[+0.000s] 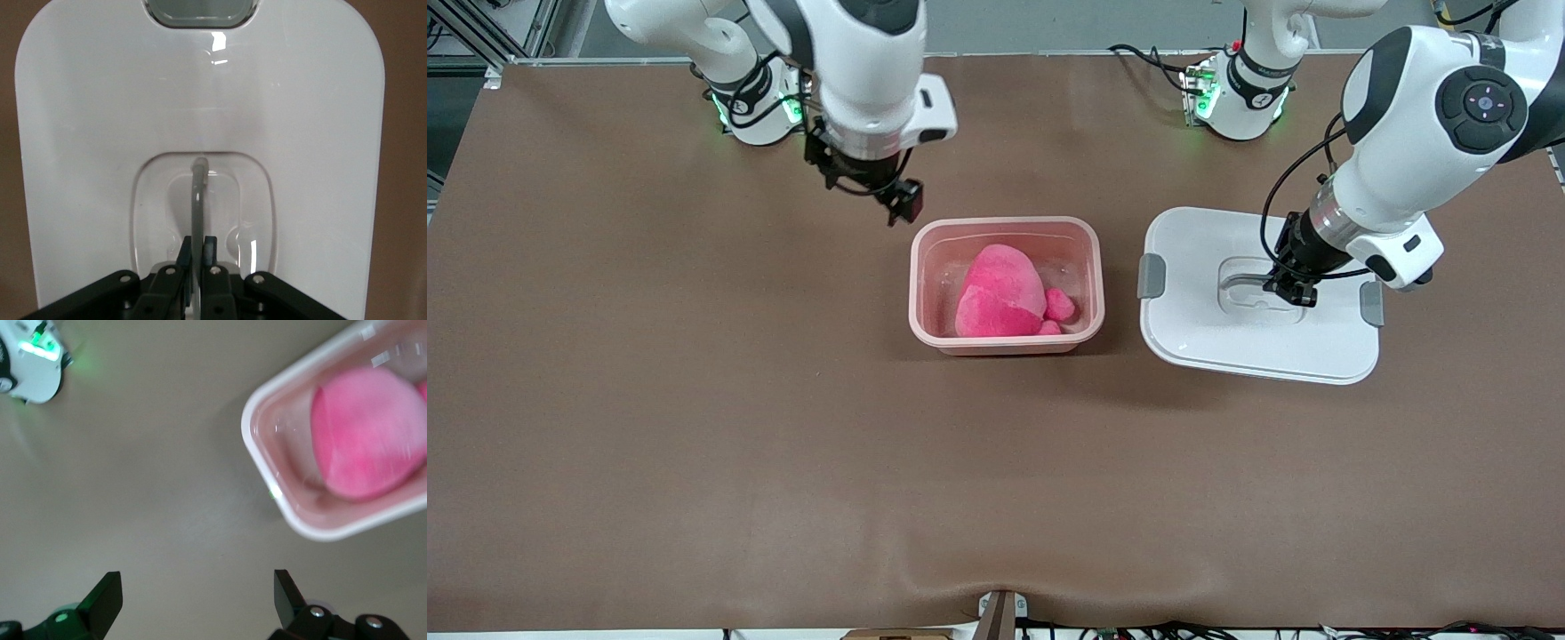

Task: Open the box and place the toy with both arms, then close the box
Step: 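Retract the right gripper while the left gripper carries the lid over the box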

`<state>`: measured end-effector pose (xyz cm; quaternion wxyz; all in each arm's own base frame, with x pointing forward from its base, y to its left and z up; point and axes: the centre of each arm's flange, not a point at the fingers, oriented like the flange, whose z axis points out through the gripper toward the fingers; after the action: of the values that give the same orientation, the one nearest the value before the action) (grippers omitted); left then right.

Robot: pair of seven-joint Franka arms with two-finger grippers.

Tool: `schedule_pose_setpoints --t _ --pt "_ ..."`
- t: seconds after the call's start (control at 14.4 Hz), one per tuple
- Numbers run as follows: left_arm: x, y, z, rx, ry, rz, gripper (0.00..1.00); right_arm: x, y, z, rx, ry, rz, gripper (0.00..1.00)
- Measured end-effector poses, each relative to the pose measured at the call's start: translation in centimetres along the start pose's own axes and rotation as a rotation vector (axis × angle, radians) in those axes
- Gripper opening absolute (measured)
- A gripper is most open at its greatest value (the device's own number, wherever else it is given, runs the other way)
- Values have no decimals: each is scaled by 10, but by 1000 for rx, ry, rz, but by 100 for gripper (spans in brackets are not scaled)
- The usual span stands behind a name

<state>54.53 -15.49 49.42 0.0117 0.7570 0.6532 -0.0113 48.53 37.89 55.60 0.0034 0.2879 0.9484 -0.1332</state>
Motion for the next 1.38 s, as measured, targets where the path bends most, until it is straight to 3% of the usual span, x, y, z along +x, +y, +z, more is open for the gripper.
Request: schedule_pose_setpoints --t 0.48,0.76,0.97,1.18,1.38 --pt "-3 0 0 0 0 4 7 -152 -71 32 36 66 668 100" --pt "-7 -1 0 1 -7 9 7 -222 -125 51 51 114 944 100" --pt "-25 -4 0 6 -42 19 7 -272 -186 63 55 181 1135 100" --pt "-56 -9 1 2 -46 1 7 -283 -234 73 60 262 1307 100" --pt "-86 -11 1 -1 -53 -41 7 -259 -253 75 61 272 1454 100"
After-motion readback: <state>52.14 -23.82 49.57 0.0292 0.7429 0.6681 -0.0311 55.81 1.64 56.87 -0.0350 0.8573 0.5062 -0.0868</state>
